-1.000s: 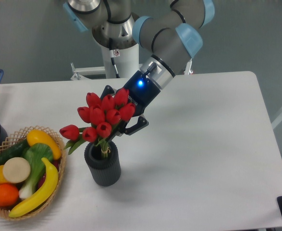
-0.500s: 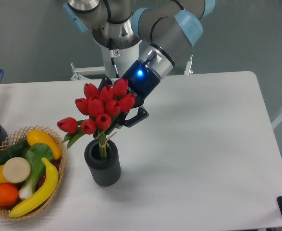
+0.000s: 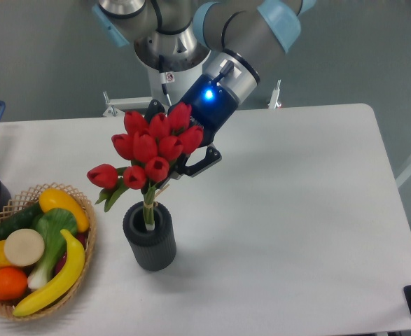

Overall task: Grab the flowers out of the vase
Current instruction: 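Lift the gripped tulips up and out of the black vase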

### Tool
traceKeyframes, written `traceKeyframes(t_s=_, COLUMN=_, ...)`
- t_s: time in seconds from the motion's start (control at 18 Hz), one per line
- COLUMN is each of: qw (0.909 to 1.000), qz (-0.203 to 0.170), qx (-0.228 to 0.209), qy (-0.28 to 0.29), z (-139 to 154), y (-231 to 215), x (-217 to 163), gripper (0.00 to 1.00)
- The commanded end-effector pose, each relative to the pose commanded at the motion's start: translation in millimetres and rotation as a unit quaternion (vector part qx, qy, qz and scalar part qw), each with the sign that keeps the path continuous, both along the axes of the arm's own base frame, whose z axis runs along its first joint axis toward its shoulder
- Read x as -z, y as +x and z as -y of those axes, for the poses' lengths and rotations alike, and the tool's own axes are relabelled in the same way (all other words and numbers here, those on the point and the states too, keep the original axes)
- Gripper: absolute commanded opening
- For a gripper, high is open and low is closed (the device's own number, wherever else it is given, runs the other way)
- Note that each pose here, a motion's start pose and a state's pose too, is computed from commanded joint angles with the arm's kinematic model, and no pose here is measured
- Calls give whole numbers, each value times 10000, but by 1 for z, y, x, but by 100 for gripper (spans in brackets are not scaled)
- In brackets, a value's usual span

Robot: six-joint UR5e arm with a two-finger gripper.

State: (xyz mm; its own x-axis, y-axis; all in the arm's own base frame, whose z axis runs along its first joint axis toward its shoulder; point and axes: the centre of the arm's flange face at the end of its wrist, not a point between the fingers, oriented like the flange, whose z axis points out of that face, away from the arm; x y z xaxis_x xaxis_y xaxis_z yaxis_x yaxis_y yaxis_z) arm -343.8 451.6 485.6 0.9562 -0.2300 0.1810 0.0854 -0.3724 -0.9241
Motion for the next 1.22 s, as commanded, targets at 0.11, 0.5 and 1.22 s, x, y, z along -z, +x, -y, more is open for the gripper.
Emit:
traceKeyframes(t_s=0.11, qw=10000, qz=70, qx=-49, qy=-11, z=1, y=0, x=-5, gripper=52)
traceKeyframes(t_s=0.5, qw=9998, qz=118, qx=-180, qy=34, z=5, y=-5, x=-24, gripper=52)
traceKeyframes(t_s=1.22, qw=9989, qz=188, qx=-309, qy=298, z=22, y=-28, x=-45, gripper=52)
